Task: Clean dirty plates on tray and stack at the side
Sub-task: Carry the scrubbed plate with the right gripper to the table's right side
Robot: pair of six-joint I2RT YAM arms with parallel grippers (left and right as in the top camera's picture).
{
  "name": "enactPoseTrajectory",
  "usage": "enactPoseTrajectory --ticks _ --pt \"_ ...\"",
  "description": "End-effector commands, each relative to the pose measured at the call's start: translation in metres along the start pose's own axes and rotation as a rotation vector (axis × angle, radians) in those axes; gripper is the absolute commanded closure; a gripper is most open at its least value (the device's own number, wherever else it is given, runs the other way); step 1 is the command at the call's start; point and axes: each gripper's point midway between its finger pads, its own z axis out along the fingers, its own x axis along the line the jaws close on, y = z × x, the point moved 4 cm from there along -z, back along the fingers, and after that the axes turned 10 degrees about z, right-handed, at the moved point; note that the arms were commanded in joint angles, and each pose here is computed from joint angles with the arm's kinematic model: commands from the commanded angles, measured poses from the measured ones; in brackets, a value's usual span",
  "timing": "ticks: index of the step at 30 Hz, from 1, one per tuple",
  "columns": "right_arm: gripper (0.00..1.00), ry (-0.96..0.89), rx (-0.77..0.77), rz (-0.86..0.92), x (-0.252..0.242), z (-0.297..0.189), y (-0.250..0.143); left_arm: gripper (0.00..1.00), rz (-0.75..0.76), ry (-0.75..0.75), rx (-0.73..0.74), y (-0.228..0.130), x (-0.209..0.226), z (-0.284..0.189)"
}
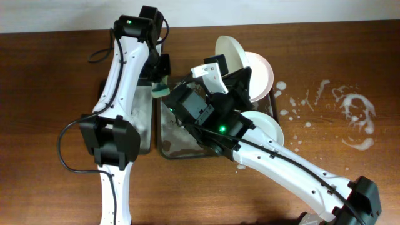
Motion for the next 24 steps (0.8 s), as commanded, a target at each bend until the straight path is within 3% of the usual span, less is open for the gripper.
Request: enactPoseTrajectory --ticks 1,3,6,9,12,16,20,24 --pt "0.96 0.085 -0.005 0.042 0.002 -0.013 0.005 0.99 0.019 -0.014 -0.017 0.003 -0.005 -0.002" --pt "0.96 0.057 -0.001 0.066 -0.003 -0.009 0.004 0.99 0.019 -0.013 -0.004 0.0 -0.005 -0.002" --pt "0.96 -0.133 0.017 0.081 -0.034 0.021 0.0 0.99 0.018 -0.012 0.006 -0.002 -0.004 -0.002" --pt "0.96 0.066 0.068 0.028 -0.008 0.012 -0.01 0.99 0.019 -0.013 -0.005 0.001 -0.005 -0.002" --pt "0.96 -0.036 0.016 0.049 -0.021 0.004 -0.005 0.99 0.019 -0.014 -0.009 0.001 -0.005 -0.002" --pt "0.96 0.181 0.128 0.086 0.006 0.006 -0.021 0.99 0.019 -0.015 -0.016 0.003 -0.005 -0.002" --pt "0.96 0.528 0.44 0.302 0.015 0.039 -0.044 0.99 0.019 -0.014 -0.015 0.003 -0.005 -0.002" --pt "0.96 0.657 0.705 0.52 -0.026 0.1 -0.078 0.99 0.019 -0.014 -0.016 0.003 -0.005 -0.002"
